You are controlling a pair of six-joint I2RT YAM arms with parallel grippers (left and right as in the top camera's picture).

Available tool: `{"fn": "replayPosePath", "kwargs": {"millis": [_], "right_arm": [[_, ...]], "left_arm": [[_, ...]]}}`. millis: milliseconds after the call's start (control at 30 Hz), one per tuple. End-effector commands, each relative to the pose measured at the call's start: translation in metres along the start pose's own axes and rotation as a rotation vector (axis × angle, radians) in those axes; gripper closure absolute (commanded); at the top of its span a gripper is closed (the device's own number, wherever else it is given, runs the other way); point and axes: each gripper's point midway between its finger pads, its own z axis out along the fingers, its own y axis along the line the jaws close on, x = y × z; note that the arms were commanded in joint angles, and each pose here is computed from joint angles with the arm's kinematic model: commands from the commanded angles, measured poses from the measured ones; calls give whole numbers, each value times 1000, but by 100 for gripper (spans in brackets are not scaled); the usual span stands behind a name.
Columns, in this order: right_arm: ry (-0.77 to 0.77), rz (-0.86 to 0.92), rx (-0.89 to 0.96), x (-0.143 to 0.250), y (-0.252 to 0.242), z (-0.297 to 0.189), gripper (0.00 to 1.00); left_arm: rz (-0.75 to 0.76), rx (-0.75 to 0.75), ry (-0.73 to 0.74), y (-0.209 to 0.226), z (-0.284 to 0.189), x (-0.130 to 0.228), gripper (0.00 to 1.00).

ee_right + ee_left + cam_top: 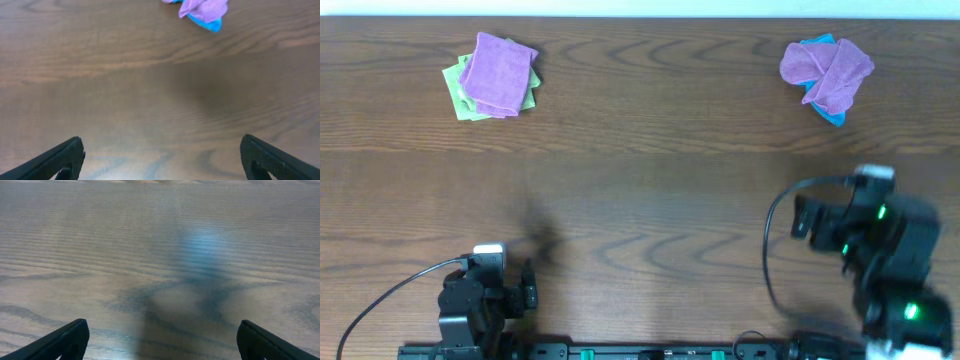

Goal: Fold the cloth
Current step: 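Reach the right gripper to the purple cloth and grasp it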

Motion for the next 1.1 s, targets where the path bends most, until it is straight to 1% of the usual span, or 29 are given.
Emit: {"fn": "replayPosePath", "kwargs": {"millis": [0,133,267,433,667,900,1067], "right_arm": [[20,38,52,-36,-11,2,1],[57,58,78,-80,-20,20,1],[81,56,92,-108,-30,45,1],[89,55,108,-141,-47,94,2],[112,49,127,-159,-75,174,1],[11,36,131,-174,-90,239,1],[23,52,119,-161,-93,273,1]], "left_arm": [[52,-8,59,1,2,16,5],[52,-8,59,1,2,16,5],[52,-8,59,1,2,16,4],[52,-8,59,1,2,16,5],[52,-8,59,1,2,16,4],[52,-8,59,1,2,16,5],[52,-8,59,1,2,16,5]]}}
